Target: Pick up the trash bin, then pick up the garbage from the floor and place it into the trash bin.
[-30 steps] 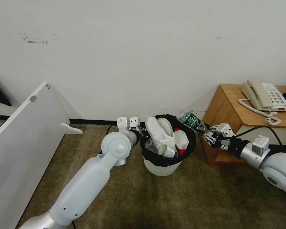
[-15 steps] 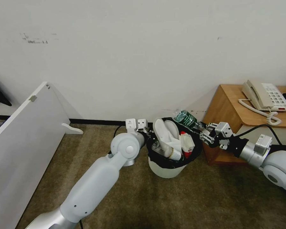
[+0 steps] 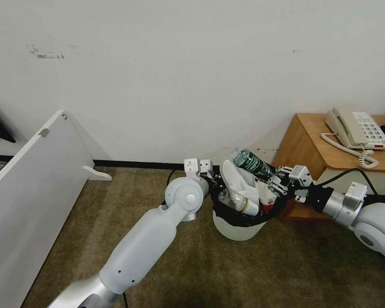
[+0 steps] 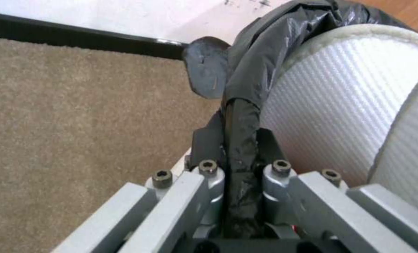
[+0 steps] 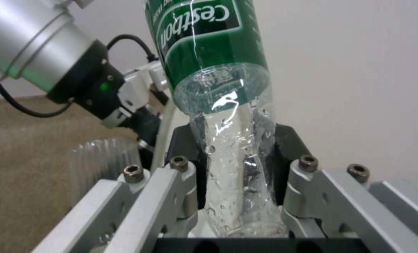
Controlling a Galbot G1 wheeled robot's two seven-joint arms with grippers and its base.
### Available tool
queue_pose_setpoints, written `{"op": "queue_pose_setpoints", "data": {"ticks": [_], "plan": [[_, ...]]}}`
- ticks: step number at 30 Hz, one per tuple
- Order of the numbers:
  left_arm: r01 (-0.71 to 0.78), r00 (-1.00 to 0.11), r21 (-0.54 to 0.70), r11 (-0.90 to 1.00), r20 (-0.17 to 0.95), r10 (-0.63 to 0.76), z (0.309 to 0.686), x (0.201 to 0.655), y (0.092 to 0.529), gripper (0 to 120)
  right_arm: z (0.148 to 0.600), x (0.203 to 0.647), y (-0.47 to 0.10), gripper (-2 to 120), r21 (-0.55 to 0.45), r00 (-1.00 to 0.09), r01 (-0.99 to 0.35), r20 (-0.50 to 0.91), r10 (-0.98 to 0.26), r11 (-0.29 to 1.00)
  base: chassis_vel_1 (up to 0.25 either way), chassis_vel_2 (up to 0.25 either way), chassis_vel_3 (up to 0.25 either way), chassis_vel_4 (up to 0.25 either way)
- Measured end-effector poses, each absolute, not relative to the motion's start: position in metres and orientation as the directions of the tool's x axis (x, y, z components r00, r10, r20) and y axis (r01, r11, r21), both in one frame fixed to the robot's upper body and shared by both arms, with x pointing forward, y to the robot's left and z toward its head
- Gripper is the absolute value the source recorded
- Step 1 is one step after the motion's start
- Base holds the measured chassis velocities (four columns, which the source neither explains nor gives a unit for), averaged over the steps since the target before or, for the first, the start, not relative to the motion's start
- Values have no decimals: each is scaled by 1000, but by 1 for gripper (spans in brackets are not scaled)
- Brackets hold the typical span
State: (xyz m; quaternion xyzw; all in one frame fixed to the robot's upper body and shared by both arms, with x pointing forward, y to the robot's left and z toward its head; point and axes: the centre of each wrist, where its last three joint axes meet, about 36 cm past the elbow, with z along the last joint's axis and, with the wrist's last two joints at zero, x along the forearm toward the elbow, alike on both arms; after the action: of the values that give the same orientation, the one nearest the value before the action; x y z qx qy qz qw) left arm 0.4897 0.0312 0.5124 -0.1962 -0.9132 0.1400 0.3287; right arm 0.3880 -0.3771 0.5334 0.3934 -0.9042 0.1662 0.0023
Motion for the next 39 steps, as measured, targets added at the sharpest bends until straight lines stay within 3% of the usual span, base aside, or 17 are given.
{"op": "queue_pose_setpoints", "data": {"ticks": [28,39], "plan": [[273,-724,-390,879,519,455,526,490,40,4,501,403,-387,22,-273,-732,-675,142,-666,685,0,0,0,0],[261,-729,-394,881,518,447,525,490,47,4,494,409,-380,59,-262,-734,-673,123,-667,692,0,0,0,0]]}}
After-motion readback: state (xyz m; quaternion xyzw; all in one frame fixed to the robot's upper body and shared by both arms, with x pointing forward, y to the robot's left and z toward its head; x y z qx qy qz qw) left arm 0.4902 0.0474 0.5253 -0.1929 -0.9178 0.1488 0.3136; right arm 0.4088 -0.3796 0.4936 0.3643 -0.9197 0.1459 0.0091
